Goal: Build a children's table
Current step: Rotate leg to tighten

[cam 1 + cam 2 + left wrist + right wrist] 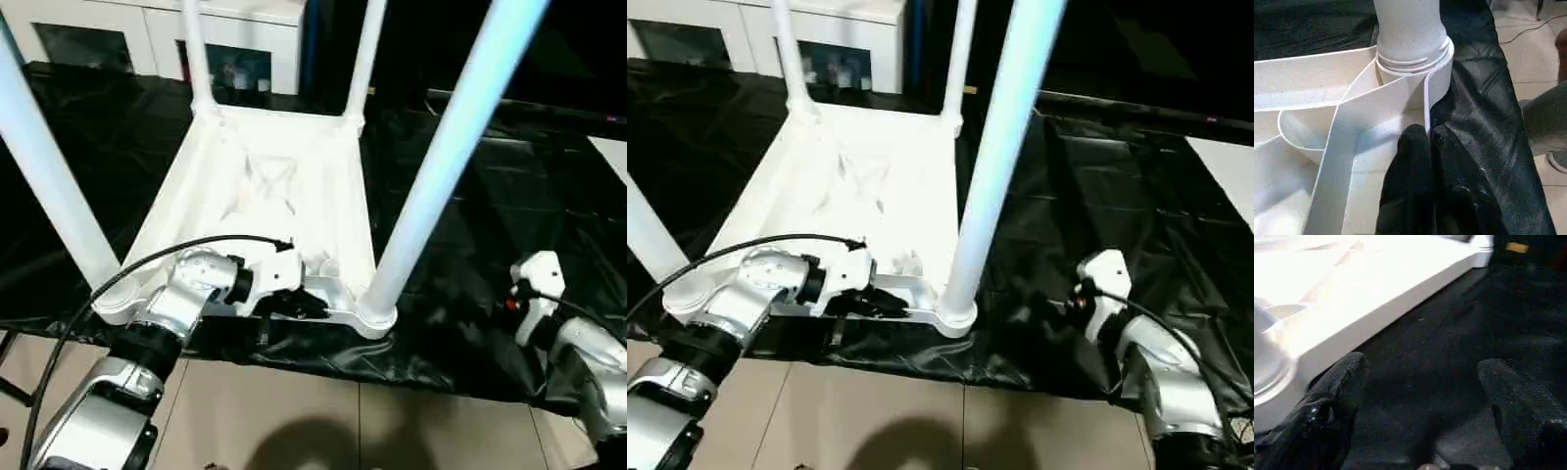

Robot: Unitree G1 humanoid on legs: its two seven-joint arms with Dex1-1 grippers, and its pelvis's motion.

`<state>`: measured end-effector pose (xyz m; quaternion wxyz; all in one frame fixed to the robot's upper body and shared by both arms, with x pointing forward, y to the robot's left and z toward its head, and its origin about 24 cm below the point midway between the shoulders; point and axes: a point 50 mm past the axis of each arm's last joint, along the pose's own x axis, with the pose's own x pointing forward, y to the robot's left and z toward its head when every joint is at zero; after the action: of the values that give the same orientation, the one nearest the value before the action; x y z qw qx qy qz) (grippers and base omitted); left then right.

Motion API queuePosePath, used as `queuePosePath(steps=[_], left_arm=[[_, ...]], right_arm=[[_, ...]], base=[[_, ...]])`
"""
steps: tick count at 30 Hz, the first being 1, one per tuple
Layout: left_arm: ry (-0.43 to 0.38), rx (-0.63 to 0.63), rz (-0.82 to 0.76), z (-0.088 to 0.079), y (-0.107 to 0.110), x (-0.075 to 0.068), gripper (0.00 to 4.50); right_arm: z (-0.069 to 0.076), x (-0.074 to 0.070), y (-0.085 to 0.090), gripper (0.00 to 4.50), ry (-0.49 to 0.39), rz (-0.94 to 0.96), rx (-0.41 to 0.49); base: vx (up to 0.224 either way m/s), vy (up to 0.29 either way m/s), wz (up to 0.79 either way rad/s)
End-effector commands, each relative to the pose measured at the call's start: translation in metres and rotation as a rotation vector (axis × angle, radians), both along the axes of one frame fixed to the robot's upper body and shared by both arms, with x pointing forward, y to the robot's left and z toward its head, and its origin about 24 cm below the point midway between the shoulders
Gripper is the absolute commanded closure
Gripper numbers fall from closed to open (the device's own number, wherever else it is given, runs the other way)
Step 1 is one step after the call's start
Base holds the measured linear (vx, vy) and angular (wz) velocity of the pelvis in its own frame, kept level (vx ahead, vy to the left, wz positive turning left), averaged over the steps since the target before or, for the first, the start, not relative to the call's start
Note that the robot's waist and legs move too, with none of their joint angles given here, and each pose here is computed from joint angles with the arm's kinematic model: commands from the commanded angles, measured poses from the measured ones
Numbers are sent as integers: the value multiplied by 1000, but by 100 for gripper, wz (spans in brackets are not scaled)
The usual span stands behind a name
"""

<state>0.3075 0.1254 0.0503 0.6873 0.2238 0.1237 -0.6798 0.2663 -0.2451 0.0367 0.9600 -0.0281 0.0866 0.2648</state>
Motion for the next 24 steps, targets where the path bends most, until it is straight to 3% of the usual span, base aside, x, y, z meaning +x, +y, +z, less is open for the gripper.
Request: queuePosePath(steps=[1, 3, 7, 9, 11, 13, 15, 16, 18, 24], left_arm=[[19, -86, 0, 7, 5, -7, 385], [-56, -217, 73, 24, 13, -11, 374], [-116, -343, 227, 38, 21, -11, 338], [-163, -417, 580, 36, 31, -11, 338], [-185, -494, 754, 31, 32, -18, 338], [-195, -546, 874, 27, 34, -25, 338], [-205, -582, 916, 27, 33, -29, 319], [-254, -720, 1116, 24, 38, -48, 310], [-311, -701, 1170, 21, 41, -57, 298], [-368, -620, 1256, 20, 41, -72, 245]], right_arm=[[5, 1, -8, 42, -34, -145, 7], [7, -3, -9, 42, -59, -246, 12], [9, -9, -3, 42, -74, -291, 20], [11, -18, 9, 42, -80, -318, 13], [10, -23, 18, 42, -89, -327, -3], [7, -26, 25, 42, -83, -340, 6], [6, -27, 29, 7, -86, -337, 25], [3, -32, 46, 7, -84, -297, 93], [4, -35, 51, 1, -93, -266, 101], [6, -40, 59, 0, -94, -219, 114]], base=[[0, 0, 0], [0, 0, 0], [0, 0, 0], [0, 0, 0], [0, 0, 0], [0, 0, 0], [0, 0, 0], [0, 0, 0], [0, 0, 0], [0, 0, 0]])
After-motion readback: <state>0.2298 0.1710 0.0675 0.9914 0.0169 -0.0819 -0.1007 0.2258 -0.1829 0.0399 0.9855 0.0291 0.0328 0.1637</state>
